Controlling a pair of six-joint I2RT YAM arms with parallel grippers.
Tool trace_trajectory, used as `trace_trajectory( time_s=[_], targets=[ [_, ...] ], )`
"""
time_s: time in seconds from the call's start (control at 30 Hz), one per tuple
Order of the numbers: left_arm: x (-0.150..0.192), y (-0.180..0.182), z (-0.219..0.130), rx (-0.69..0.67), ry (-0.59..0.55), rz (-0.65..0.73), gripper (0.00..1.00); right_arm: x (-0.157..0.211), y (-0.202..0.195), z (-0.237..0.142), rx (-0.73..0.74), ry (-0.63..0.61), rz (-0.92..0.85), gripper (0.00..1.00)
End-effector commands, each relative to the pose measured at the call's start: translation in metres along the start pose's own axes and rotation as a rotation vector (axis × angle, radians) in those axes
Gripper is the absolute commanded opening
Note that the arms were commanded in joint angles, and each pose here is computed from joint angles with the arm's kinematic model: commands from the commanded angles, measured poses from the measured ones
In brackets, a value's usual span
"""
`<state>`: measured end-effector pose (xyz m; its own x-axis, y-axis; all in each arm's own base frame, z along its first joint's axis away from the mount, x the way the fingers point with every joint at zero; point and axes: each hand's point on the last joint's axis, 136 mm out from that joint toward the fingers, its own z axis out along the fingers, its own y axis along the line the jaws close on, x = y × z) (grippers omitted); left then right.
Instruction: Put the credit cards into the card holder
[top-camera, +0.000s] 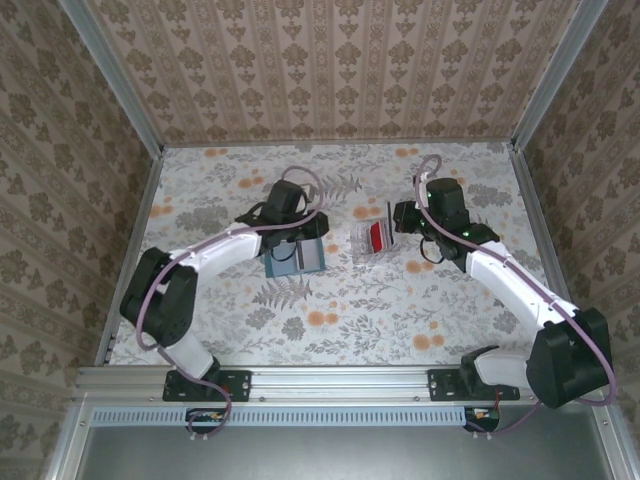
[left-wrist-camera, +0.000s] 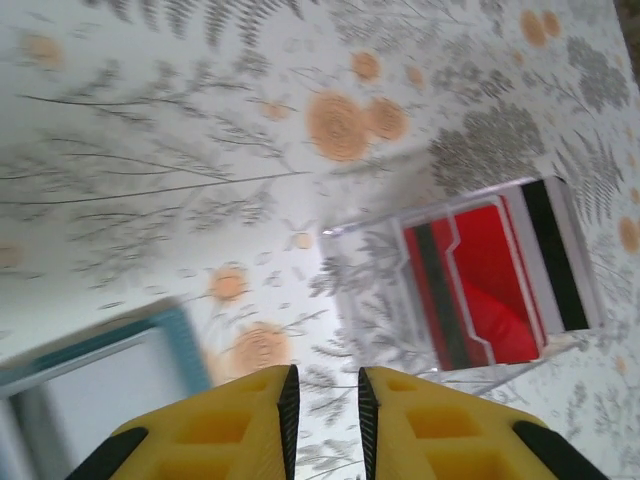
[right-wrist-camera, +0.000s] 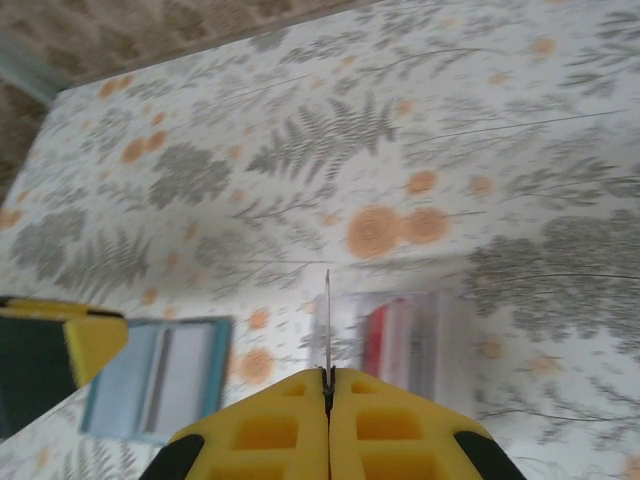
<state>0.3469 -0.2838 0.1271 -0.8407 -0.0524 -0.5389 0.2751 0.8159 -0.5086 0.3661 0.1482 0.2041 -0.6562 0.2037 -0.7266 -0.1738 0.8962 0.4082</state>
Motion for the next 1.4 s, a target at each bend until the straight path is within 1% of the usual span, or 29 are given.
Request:
trace_trajectory(
  time_s=[0.0, 0.07, 0.2, 0.27, 0.33, 0.37, 0.43, 0.53, 0.63, 0.83, 1.03, 1.17, 1.37],
  targets=[
    [0.023, 0.047, -0.014, -0.127, 0.044, -0.031, 0.26, 0.012, 0.033, -0.001, -0.114, 0.074, -0.038, 0.09],
    [0.032, 0.062, -0.022, -0.154, 0.05, -0.062, 0.26, 0.016, 0.046, 0.001, -0.149, 0.092, -0.036, 0.09],
    [0.051, 0.088, -0.035, -0.2, 0.061, -0.124, 0.26, 0.032, 0.083, 0.017, -0.29, 0.163, -0.007, 0.09],
    [0.06, 0.1, -0.04, -0.222, 0.067, -0.157, 0.26, 0.048, 0.1, 0.033, -0.345, 0.219, 0.018, 0.09],
    [0.068, 0.104, -0.041, -0.226, 0.078, -0.171, 0.26, 0.062, 0.115, 0.048, -0.394, 0.26, 0.042, 0.09],
    [0.068, 0.115, -0.044, -0.246, 0.077, -0.2, 0.26, 0.069, 0.123, 0.056, -0.415, 0.277, 0.059, 0.09],
    [0.073, 0.122, -0.046, -0.269, 0.092, -0.215, 0.26, 0.081, 0.133, 0.071, -0.434, 0.303, 0.091, 0.09],
    [0.082, 0.137, -0.049, -0.32, 0.104, -0.237, 0.26, 0.098, 0.137, 0.093, -0.411, 0.34, 0.144, 0.09],
    [0.088, 0.149, -0.048, -0.335, 0.116, -0.264, 0.26, 0.109, 0.142, 0.11, -0.409, 0.368, 0.192, 0.08],
    [0.098, 0.162, -0.041, -0.348, 0.144, -0.289, 0.25, 0.124, 0.151, 0.133, -0.398, 0.397, 0.209, 0.09],
    [0.103, 0.168, -0.04, -0.359, 0.151, -0.297, 0.23, 0.132, 0.148, 0.151, -0.371, 0.407, 0.227, 0.09],
    [0.107, 0.168, -0.038, -0.347, 0.15, -0.31, 0.2, 0.138, 0.138, 0.161, -0.328, 0.41, 0.236, 0.09],
    [0.11, 0.166, -0.033, -0.319, 0.145, -0.33, 0.18, 0.138, 0.14, 0.168, -0.339, 0.412, 0.245, 0.09]
  ],
)
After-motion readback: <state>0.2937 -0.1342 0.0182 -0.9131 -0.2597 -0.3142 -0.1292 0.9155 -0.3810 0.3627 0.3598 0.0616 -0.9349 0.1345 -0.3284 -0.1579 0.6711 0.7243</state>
